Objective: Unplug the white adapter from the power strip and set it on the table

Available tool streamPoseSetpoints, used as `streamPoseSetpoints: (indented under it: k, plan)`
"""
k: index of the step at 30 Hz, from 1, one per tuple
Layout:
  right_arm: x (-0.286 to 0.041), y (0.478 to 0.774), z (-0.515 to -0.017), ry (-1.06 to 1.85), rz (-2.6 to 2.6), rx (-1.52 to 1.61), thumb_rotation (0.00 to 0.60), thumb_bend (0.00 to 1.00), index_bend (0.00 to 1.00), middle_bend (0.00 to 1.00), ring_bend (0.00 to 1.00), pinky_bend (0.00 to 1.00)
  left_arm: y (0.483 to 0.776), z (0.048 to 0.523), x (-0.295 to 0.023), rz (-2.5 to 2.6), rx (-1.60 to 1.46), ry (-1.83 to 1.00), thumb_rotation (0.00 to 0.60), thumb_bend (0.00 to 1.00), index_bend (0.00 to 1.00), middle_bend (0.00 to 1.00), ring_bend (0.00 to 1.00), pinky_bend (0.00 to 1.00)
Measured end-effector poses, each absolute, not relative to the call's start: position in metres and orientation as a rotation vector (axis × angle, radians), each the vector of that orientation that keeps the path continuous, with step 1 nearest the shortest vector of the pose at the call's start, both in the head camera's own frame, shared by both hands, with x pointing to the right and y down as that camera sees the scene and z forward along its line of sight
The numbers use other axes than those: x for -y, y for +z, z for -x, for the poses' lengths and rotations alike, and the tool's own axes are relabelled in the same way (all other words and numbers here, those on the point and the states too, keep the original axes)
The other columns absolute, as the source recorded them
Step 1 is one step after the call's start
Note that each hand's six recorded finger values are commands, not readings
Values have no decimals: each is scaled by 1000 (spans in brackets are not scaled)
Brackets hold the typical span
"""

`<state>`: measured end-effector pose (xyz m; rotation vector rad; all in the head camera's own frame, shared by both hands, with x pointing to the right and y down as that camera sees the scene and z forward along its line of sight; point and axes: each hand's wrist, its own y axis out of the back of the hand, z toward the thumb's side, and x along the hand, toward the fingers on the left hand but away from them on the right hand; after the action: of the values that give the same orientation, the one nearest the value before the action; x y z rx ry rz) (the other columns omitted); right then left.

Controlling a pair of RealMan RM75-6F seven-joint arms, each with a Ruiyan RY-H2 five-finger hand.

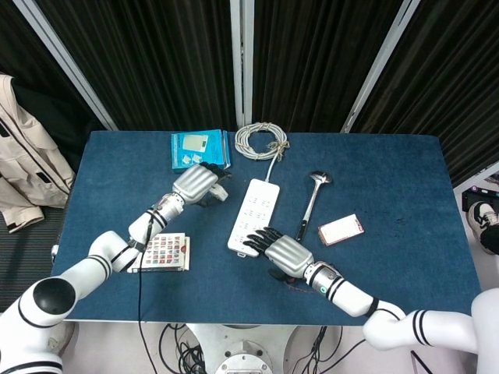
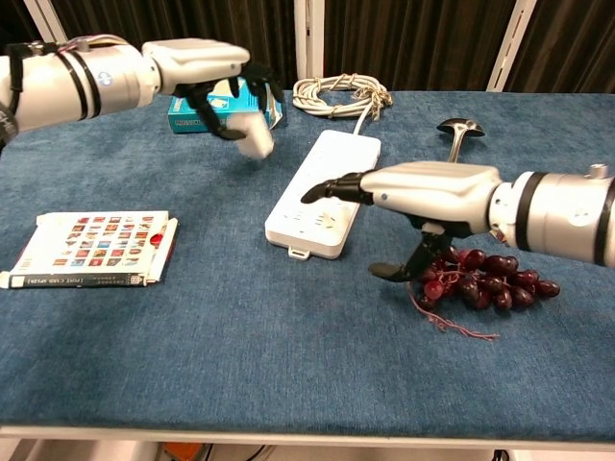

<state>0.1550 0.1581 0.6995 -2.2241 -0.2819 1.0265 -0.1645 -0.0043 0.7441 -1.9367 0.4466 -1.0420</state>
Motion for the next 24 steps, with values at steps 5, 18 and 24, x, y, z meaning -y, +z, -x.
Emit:
streamPoseSetpoints:
  k: [5, 18, 24]
  plan:
    - [-153, 674, -176, 998, 2171, 352, 600, 327, 0, 46, 0, 0, 738, 189, -1, 1927, -506, -1105, 600, 135, 124, 171, 74, 144]
    - [-143, 589, -336, 1203, 1828, 765, 600, 327, 0, 43, 0, 0, 644, 371, -57, 1635, -1001, -1291, 600, 101, 125, 156, 74, 70]
    - [-172, 562, -396, 1313, 1706, 946, 600, 327, 0, 43, 0, 0, 606, 437, -129, 1490, -1085, -1471, 600, 101, 138, 149, 74, 64]
